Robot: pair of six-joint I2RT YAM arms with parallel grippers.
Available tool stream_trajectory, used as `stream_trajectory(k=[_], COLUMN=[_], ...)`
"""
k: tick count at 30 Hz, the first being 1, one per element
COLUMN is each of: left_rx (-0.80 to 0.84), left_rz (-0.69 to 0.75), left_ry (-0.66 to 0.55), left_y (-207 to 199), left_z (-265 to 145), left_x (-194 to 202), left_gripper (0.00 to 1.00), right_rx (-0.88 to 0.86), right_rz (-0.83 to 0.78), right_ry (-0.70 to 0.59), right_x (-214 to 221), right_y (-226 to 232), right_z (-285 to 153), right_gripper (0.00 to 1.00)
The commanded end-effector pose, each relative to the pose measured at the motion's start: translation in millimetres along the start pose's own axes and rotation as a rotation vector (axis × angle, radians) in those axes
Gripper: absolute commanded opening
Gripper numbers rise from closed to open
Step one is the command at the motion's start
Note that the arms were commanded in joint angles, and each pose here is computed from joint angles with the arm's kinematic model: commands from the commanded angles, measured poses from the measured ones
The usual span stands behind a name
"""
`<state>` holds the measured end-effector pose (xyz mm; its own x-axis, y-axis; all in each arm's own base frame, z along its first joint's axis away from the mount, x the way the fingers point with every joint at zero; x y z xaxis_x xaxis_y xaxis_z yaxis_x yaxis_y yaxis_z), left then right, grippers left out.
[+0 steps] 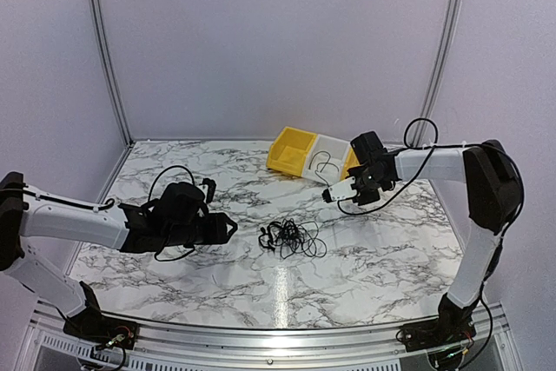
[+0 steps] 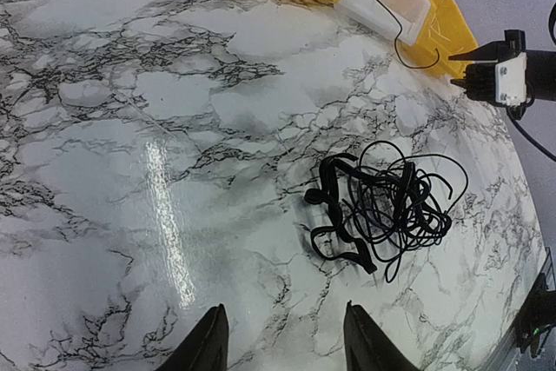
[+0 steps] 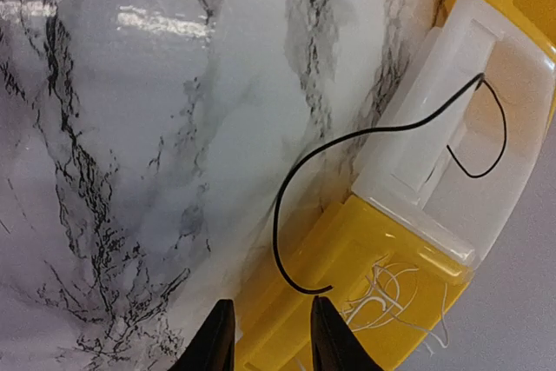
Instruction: Untangle the cables
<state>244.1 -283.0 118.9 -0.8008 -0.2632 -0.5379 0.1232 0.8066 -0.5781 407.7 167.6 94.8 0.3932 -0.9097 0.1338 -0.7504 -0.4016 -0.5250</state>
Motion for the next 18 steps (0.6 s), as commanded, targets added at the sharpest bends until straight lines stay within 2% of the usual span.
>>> stream_trajectory(k=[1, 6, 11, 18], left_rx=[0.005, -0.002, -0.007, -0.011], left_rz=[-0.015, -0.019, -0.025, -0.028], left_ry=[-0.026, -0.035, -0.044, -0.054], left_y=[1.0, 5.0, 8.2, 9.5], left_z=[-5.6, -7.9, -9.6, -11.3], left_x=[-2.2, -1.4, -1.2, -2.6], left_gripper=[0.48, 0.48, 0.48, 0.48], right_rx=[0.083, 0.077, 0.077, 0.038], right_rz=[-0.232, -0.329, -0.407, -0.439], right_ry=[0.084, 0.102, 0.175, 0.225], right_x=[0.9, -6.3, -3.7, 0.3], right_y=[-11.4, -7.2, -2.3, 4.8], right_z=[-1.2, 9.7, 29.3, 50.1], right_gripper=[0.31, 0.32, 0.32, 0.30])
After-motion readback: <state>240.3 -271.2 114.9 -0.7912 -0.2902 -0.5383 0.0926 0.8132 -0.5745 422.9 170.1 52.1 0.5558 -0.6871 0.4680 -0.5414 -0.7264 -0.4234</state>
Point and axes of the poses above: each gripper's point midway between its finger pads, its own z axis out along the fingers, its own y axis along the line the jaws close on, x = y × z, the point moved 3 cm from there along -z, back along the fingers, and after that the axes turned 12 degrees about -z, right-handed, at the moved point
